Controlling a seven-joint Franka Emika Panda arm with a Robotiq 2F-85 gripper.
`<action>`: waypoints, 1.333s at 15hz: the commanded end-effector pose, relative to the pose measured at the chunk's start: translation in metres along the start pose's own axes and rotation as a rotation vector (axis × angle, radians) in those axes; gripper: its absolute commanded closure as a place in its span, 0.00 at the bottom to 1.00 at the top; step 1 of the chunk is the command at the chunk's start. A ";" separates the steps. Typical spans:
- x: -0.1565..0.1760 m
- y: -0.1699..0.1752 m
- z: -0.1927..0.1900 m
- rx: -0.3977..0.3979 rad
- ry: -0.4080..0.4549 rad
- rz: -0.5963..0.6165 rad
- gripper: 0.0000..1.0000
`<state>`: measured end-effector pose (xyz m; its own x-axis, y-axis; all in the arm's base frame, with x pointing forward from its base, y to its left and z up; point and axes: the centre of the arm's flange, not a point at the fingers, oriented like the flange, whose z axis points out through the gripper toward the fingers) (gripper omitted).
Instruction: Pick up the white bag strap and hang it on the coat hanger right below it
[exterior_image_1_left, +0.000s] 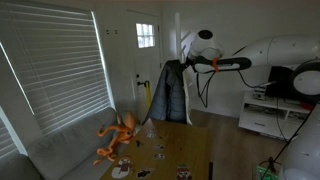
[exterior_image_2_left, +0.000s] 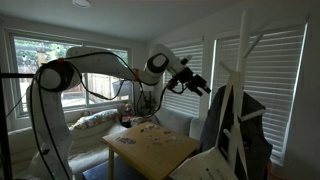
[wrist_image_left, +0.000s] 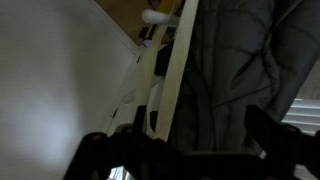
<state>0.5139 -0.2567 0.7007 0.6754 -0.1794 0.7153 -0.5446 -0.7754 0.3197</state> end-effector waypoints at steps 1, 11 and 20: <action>0.040 0.002 0.028 -0.046 0.047 0.112 0.00; 0.076 0.005 0.041 -0.076 0.139 0.242 0.39; 0.083 0.017 0.045 -0.097 0.162 0.296 0.77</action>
<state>0.5763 -0.3057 0.7342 0.4295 -0.2892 0.8555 -0.7324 -0.6658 0.1426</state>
